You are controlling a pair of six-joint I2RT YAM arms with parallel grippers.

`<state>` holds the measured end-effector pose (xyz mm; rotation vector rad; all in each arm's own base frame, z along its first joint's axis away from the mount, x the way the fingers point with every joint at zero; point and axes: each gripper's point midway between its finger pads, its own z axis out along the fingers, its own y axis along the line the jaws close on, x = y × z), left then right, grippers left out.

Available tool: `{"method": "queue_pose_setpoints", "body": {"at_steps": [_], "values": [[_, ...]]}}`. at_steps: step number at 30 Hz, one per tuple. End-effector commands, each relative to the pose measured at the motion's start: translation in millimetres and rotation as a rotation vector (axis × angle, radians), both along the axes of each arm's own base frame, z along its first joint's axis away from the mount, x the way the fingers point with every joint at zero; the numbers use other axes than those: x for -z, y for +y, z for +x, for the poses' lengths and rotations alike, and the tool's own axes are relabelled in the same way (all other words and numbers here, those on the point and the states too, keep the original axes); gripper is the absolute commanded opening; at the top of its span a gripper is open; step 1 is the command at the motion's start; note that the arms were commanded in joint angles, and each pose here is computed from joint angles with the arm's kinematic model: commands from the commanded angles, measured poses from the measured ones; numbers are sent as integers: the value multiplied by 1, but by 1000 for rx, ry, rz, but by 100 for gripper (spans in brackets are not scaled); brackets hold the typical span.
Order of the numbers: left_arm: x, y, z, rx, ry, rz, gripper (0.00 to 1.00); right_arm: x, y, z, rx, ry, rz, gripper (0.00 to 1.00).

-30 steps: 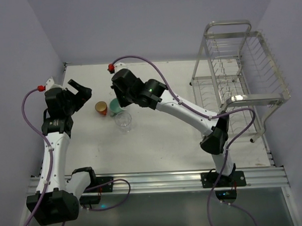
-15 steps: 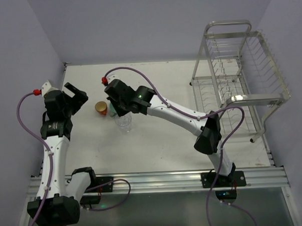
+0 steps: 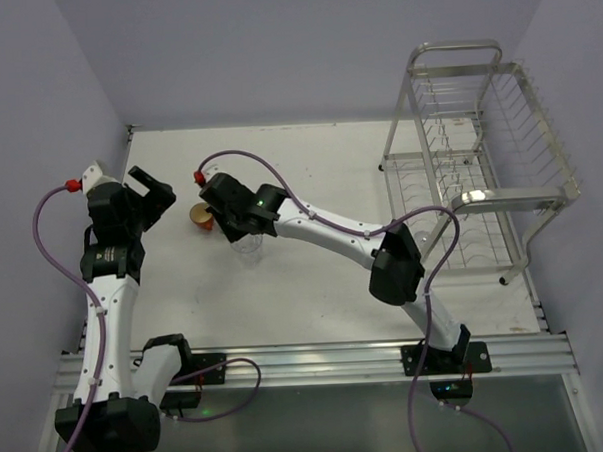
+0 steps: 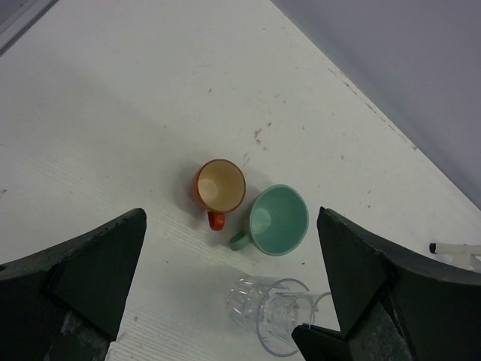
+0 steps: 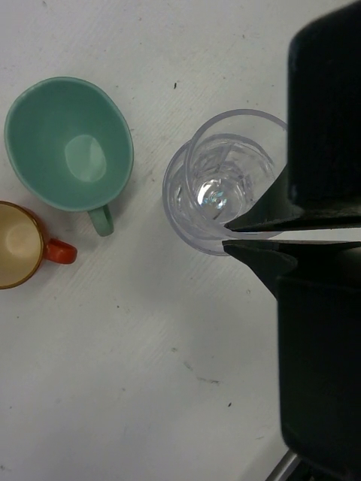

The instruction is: Unload the cups from the dish rack

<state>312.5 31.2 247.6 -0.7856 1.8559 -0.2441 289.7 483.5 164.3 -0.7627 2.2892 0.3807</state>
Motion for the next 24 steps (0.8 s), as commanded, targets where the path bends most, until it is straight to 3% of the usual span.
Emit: {"method": "queue_pose_setpoints", "body": {"at_steps": [1,21,24], "values": [[0,6,-2,-10,-4,32,100,-8,14,2,-27,-31,38,0],[8,6,-3,-6,12,41,100,63,14,10,-1,31,-66,0],[9,5,-2,-3,11,38,100,61,11,11,7,21,-72,10]]}}
